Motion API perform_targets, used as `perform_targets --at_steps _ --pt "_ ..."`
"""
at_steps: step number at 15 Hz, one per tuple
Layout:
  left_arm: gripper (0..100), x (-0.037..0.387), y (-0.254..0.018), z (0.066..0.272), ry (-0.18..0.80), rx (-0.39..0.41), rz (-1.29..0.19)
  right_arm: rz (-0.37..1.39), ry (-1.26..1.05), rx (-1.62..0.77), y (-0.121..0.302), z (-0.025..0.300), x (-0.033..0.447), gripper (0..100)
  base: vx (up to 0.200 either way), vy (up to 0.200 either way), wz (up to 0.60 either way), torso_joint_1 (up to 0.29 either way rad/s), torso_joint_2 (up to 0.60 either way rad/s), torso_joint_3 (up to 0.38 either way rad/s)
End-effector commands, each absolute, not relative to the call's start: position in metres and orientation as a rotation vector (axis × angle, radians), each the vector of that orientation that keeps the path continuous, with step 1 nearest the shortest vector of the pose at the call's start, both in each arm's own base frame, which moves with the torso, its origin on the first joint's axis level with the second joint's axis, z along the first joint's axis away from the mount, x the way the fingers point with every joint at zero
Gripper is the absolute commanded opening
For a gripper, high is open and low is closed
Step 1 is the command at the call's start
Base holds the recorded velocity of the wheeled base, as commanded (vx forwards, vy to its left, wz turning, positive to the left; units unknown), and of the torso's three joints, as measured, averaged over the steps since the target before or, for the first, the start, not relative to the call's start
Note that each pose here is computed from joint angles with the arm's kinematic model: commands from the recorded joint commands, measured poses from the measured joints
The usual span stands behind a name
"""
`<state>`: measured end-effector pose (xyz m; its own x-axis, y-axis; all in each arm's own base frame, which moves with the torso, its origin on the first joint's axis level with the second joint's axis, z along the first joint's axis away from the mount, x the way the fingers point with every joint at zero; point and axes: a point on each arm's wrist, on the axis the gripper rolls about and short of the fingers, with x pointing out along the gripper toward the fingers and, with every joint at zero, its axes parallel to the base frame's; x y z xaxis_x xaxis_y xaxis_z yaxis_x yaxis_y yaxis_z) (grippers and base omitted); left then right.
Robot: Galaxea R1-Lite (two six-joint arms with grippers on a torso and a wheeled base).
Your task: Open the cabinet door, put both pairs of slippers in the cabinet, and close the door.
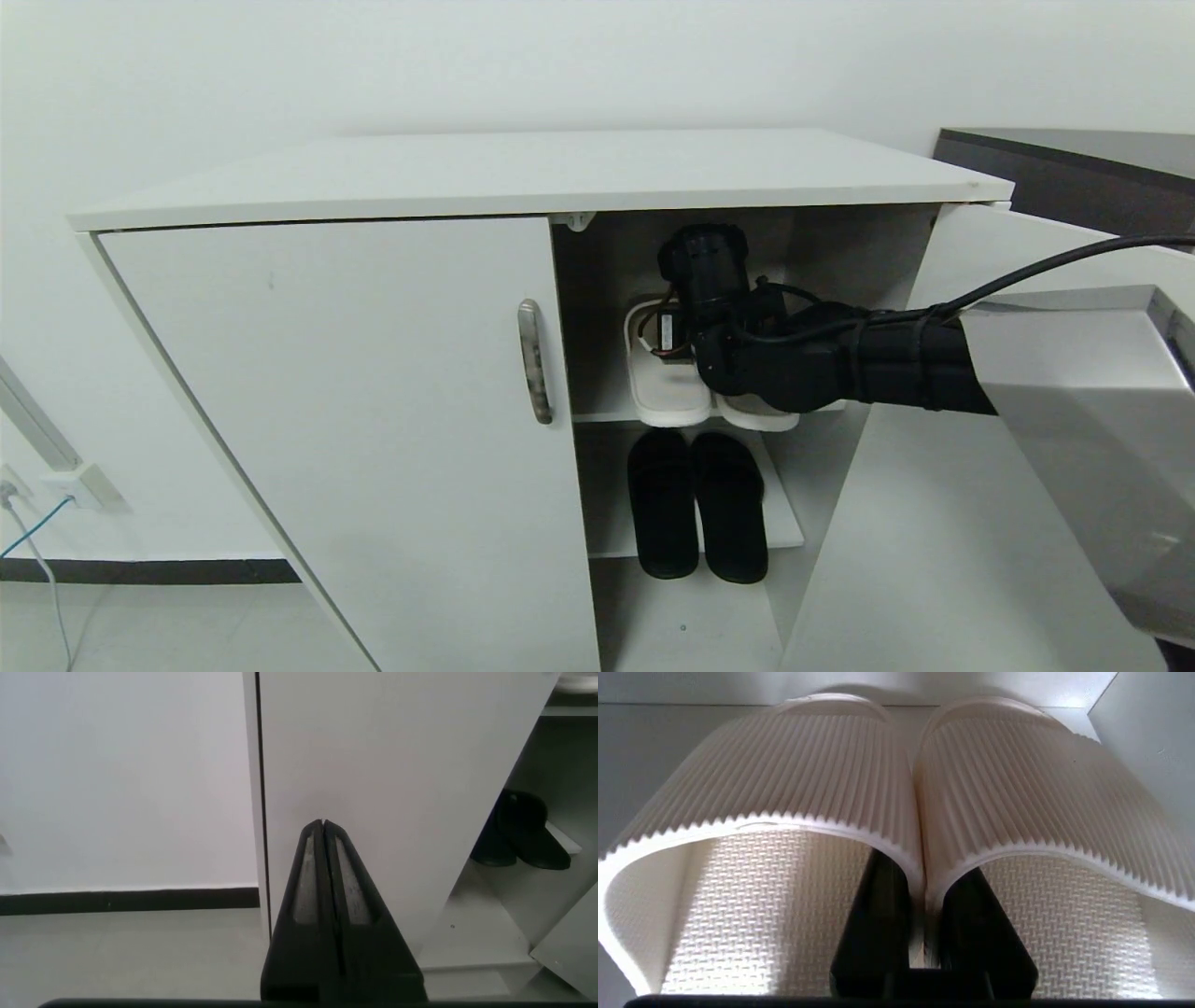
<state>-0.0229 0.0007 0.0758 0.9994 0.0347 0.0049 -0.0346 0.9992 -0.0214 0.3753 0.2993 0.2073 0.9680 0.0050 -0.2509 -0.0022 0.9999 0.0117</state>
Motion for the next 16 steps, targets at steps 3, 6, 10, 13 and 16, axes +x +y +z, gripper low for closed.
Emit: perform_targets --at_steps 3,6,10,13,16 --pt "0 -0.023 0.001 0.076 -0.005 -0.022 0.035 -0.011 0.258 0.002 0.301 0.202 0.377 0 0.000 0.000 0.00 0.000 0.00 0.000" --pt "0 -0.023 0.001 0.076 -0.003 -0.022 0.035 -0.027 0.261 -0.008 0.301 0.198 0.379 100 0.000 0.000 0.00 0.000 0.00 0.000" --pt "0 -0.023 0.001 0.076 -0.005 -0.022 0.035 -0.021 0.260 -0.006 0.300 0.203 0.374 100 0.000 0.000 0.00 0.000 0.00 0.000" --pt "0 -0.023 0.001 0.076 -0.005 -0.020 0.035 -0.006 0.273 -0.014 0.299 0.206 0.360 100 0.000 0.000 0.00 0.000 0.00 0.000" --pt "0 -0.023 0.001 0.076 -0.003 -0.022 0.034 0.024 0.266 -0.007 0.295 0.212 0.334 100 0.000 0.000 0.00 0.000 0.00 0.000"
